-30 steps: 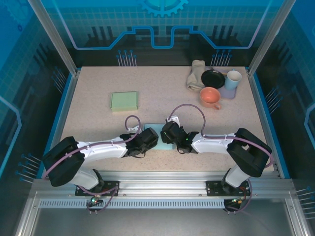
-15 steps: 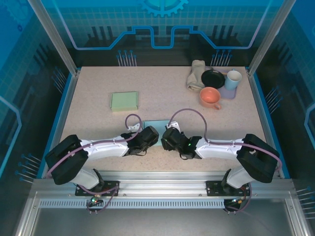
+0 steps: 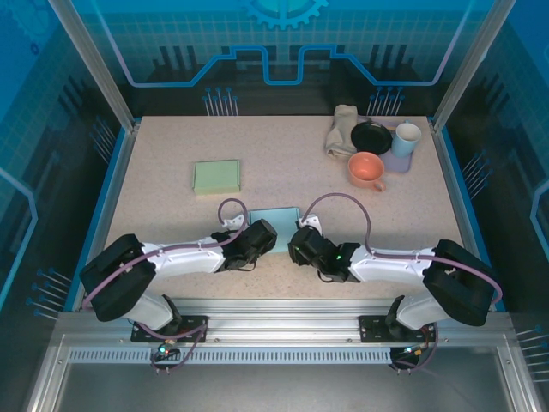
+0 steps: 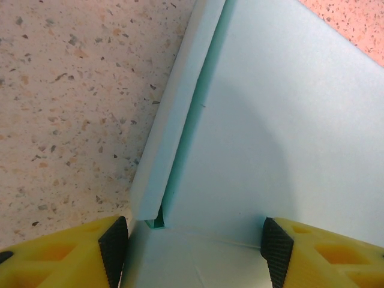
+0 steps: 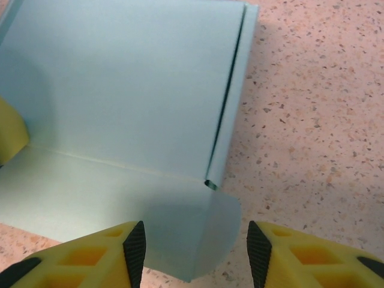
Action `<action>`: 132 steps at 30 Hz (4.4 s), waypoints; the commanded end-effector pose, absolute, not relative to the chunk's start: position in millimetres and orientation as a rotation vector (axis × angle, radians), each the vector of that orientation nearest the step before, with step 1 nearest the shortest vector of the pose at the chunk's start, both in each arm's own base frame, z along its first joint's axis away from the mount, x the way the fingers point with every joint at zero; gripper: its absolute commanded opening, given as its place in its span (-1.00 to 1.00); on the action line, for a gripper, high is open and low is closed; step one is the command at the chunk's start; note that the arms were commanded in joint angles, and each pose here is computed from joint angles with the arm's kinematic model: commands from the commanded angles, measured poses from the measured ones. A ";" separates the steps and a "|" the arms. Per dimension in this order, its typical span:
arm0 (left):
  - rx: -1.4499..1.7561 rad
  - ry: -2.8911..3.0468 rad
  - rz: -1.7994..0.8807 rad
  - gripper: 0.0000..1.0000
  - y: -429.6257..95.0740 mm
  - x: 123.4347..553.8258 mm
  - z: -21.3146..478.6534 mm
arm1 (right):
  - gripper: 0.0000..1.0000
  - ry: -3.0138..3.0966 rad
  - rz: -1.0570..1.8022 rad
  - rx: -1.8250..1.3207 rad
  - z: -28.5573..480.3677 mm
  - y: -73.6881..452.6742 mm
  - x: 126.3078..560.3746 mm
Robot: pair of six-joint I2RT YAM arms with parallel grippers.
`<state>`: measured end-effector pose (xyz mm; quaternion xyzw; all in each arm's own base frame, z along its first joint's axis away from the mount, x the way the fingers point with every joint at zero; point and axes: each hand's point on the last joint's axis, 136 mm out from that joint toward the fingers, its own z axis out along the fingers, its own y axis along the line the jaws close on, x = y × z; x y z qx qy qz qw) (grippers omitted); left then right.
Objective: Fold the paper box
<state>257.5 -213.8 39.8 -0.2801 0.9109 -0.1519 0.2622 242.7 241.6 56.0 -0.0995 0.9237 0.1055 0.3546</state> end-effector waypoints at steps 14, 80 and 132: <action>-0.741 2.565 -0.215 0.28 -189.0 241.2 6.0 | -0.03 2.432 0.423 -0.201 34.2 259.7 249.9; -0.738 2.588 -0.113 0.28 -167.7 241.2 -9.9 | -0.17 2.294 0.313 -0.294 30.0 251.0 258.7; -0.669 2.601 -0.183 0.81 -172.1 373.3 53.4 | 0.36 2.376 0.457 0.019 94.3 212.4 372.8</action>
